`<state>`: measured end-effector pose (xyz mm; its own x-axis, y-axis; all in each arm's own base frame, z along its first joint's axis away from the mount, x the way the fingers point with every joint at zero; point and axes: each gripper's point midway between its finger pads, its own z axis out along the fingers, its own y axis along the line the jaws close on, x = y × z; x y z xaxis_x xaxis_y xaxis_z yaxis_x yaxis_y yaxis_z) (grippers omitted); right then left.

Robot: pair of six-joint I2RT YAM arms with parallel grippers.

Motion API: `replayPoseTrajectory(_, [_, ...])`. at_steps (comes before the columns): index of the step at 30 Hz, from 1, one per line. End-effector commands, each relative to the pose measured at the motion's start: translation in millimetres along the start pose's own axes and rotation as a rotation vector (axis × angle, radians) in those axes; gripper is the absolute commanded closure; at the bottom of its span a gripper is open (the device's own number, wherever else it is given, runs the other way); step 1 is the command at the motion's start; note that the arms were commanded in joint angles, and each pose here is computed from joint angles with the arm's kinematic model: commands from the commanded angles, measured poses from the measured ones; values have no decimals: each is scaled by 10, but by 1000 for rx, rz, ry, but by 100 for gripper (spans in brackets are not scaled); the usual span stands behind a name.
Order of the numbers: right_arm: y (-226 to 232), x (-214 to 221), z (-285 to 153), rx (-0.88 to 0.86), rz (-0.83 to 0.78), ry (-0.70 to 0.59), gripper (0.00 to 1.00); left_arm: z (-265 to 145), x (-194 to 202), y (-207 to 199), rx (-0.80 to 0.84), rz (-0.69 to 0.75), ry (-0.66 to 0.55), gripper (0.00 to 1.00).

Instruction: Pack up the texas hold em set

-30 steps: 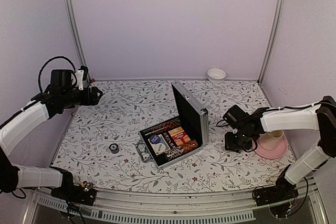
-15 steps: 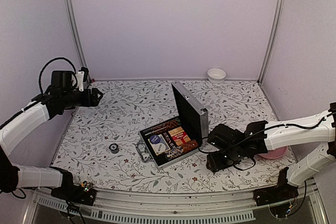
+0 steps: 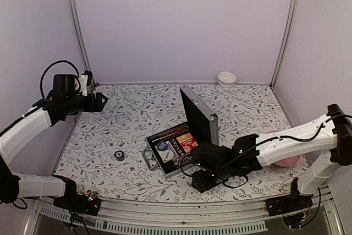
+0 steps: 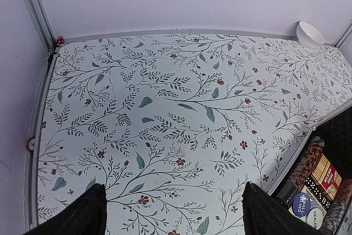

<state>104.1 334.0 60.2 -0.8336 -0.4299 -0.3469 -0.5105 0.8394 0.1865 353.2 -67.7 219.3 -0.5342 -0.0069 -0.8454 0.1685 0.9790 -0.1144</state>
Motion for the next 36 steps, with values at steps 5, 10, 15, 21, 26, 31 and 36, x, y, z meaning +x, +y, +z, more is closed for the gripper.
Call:
replayPoseTrajectory(5, [246,-622,108,-7,-53,-93,44,-58,-44,1,2,8,-31,15])
replayPoseTrajectory(10, [271,-1063,75,-2,-98,-154,44,-76,-48,14,-5,10,-37,15])
replayPoseTrajectory(15, [121,-1382,116,31,-106,-174,44,-72,-47,23,-10,10,-35,15])
replayPoseTrajectory(21, [-145,-1651,252,110,-111,-163,44,-74,-52,21,-10,12,-38,15])
replayPoseTrajectory(26, [-283,-1773,377,157,-127,-139,44,-65,-51,16,-7,12,-35,15])
replayPoseTrajectory(31, [-381,-1793,529,179,-139,-106,44,-55,-51,7,-1,12,-32,15])
replayPoseTrajectory(36, [-449,-1828,600,188,-127,-95,44,-42,-33,0,3,11,-26,15])
